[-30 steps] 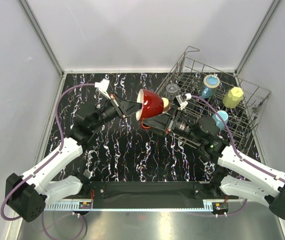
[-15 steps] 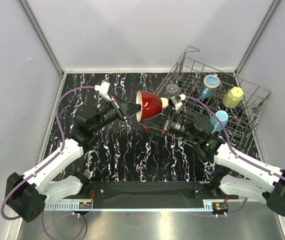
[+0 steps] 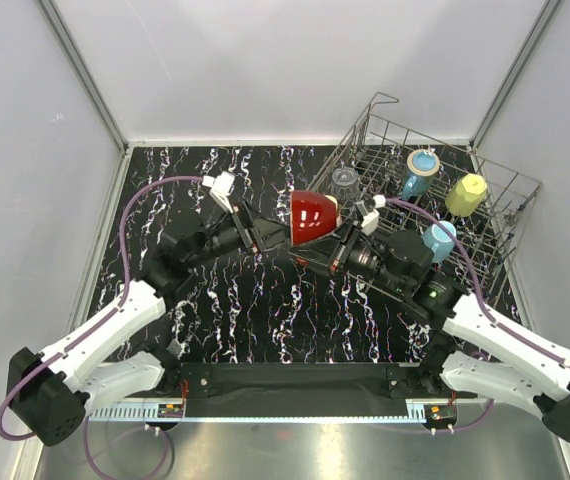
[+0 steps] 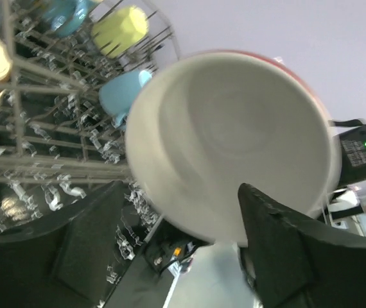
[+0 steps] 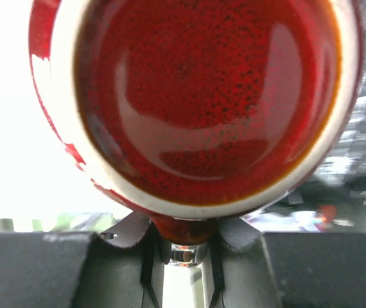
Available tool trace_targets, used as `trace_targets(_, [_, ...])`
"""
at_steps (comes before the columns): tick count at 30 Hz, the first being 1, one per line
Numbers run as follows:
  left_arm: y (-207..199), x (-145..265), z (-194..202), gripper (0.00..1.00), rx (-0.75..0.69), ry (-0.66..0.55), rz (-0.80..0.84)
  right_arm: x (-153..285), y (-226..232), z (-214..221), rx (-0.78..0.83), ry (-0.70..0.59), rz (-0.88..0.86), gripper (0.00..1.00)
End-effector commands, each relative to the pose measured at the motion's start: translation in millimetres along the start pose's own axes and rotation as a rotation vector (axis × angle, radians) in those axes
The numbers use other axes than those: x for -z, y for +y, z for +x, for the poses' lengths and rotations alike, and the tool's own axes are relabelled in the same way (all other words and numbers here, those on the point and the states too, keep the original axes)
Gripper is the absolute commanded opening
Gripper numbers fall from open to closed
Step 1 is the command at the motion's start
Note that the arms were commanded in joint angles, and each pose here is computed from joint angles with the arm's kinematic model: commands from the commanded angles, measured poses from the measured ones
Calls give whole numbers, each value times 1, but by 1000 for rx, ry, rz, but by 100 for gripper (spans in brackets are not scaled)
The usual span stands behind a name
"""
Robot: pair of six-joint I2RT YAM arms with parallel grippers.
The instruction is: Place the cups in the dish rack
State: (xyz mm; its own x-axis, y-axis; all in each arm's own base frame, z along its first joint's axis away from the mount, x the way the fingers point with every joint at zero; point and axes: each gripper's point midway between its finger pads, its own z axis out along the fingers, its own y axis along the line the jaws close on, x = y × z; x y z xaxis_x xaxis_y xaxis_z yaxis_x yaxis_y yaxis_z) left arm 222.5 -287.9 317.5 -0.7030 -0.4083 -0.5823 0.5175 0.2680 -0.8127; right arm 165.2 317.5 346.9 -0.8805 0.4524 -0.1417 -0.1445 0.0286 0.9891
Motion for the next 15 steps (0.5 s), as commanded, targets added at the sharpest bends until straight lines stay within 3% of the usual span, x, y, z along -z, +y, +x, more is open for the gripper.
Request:
trace_targets(1, [-14,10,-8,81,-70,13,-33,32,33,-39,163,-221,46,0])
trace_targets(8, [6,35,-11,85,-163,12,-220,99,-4,-76,296,-420,453,0])
trace_targets(15, [22,41,-14,85,-291,56,-314,150,-48,-103,440,-483,926,0])
